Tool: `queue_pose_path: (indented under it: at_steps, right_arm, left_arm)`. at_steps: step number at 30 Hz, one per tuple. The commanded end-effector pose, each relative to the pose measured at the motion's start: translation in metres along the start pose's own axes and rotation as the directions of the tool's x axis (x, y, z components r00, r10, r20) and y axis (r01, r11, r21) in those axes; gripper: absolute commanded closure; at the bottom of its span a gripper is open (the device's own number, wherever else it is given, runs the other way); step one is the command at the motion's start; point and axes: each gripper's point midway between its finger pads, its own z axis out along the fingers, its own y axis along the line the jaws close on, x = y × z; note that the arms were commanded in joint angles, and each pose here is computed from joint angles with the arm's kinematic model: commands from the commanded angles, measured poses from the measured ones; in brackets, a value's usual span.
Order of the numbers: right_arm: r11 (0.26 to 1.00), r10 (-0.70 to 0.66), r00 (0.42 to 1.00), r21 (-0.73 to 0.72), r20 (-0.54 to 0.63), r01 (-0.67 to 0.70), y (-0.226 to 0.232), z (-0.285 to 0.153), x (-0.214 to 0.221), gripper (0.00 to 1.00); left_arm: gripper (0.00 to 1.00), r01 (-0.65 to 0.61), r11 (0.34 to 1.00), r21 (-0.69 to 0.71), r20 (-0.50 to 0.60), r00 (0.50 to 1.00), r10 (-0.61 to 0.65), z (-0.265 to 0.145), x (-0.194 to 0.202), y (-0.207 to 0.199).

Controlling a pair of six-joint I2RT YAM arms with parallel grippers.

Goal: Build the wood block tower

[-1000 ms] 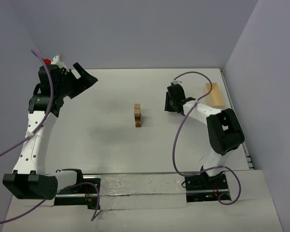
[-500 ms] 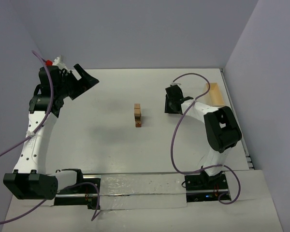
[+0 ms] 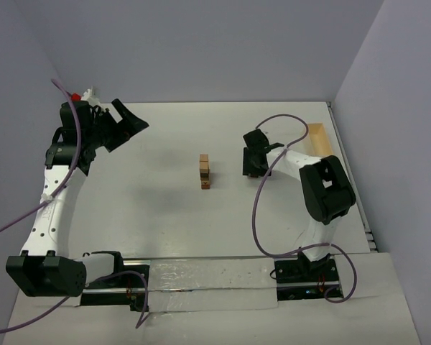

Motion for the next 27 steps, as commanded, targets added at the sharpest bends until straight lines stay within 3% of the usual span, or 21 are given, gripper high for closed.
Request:
queue_pose_path:
  at_steps: [1, 27]
  right_arm:
    - [1.0, 0.021, 1.0, 0.013, 0.019, -0.022, 0.008, -0.008, -0.021, 0.36]
    - [0.997, 0.028, 1.0, 0.077, -0.01, -0.027, 0.005, 0.005, -0.026, 0.47]
  left_arm:
    - [0.01, 0.013, 0.999, 0.047, 0.008, 1.0, -0.014, -0.004, -0.004, -0.009]
    - [0.01, 0.035, 0.999, 0.042, -0.031, 0.999, -0.033, 0.004, 0.009, 0.004]
